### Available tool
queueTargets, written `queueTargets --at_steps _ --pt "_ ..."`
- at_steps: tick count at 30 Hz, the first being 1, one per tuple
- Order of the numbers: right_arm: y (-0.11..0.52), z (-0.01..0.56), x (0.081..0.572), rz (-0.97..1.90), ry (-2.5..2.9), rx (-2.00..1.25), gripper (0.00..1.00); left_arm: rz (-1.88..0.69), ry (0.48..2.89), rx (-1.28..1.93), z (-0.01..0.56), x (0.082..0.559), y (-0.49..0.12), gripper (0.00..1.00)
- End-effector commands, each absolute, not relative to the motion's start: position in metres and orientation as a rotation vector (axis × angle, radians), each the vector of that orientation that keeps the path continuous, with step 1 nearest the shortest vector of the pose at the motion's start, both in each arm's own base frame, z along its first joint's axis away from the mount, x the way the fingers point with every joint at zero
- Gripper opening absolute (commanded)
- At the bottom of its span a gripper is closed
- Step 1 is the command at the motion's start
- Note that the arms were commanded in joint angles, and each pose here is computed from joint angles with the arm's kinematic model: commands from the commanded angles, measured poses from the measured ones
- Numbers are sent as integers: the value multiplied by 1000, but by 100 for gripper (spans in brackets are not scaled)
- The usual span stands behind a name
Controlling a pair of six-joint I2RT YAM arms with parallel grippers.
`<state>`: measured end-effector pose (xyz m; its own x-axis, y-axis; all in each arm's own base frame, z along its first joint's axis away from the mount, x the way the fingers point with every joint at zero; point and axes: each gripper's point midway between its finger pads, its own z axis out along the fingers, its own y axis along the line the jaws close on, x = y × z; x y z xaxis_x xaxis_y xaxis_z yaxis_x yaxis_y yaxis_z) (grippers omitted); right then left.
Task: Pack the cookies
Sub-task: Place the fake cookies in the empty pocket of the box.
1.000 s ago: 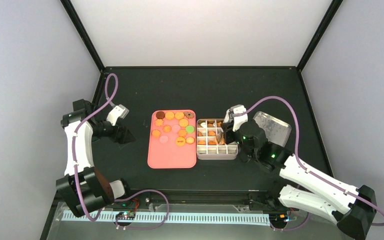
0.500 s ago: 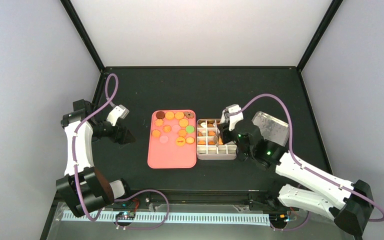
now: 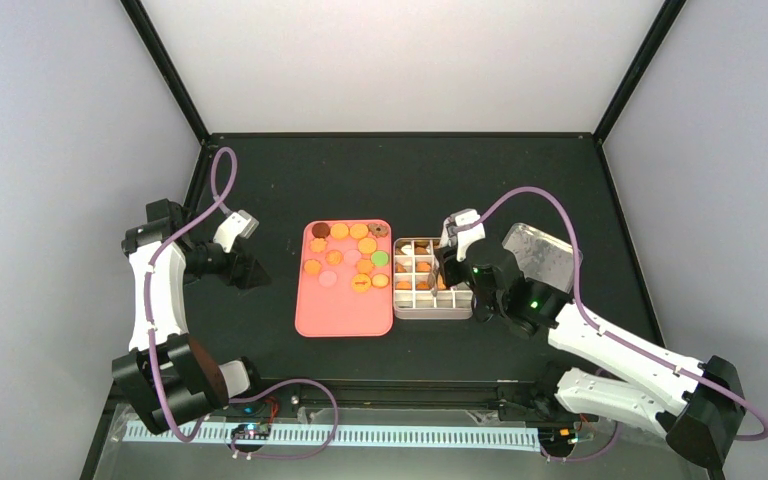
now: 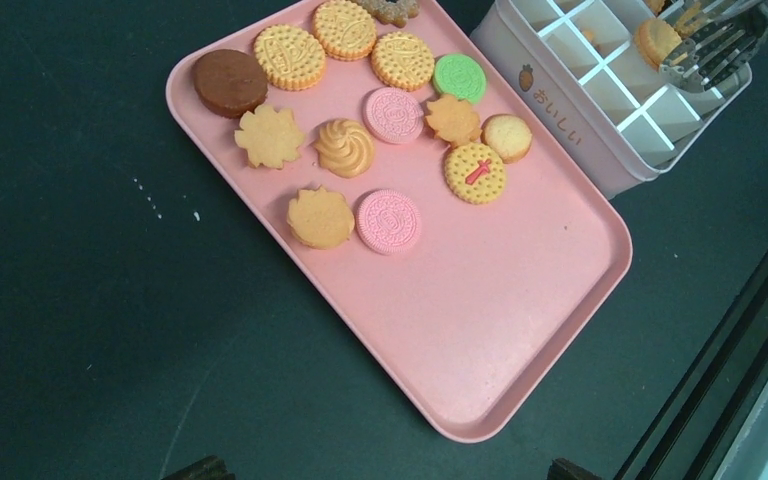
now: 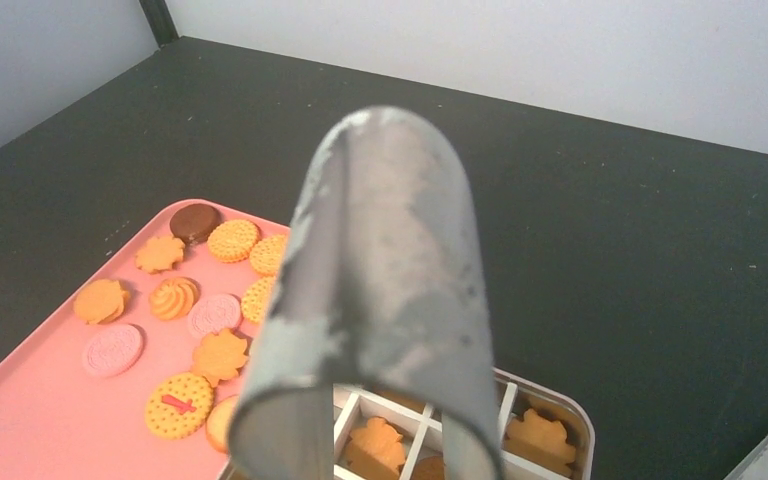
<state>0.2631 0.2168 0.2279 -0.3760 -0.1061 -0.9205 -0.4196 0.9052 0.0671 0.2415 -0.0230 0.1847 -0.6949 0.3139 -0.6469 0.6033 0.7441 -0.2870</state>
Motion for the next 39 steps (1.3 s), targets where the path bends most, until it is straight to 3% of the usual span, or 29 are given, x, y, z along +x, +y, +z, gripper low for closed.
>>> queueTargets --at_steps 1,8,24,39 --pt "216 259 268 372 1864 -338 38 -673 2316 710 197 244 -25 84" --pt "217 287 265 421 1801 -329 37 -670 2310 716 199 243 -26 84" --pt "233 248 282 367 1870 -339 37 -667 2319 728 197 240 -26 84" --pt "206 241 271 324 1877 -293 34 -684 2315 724 196 241 -27 84"
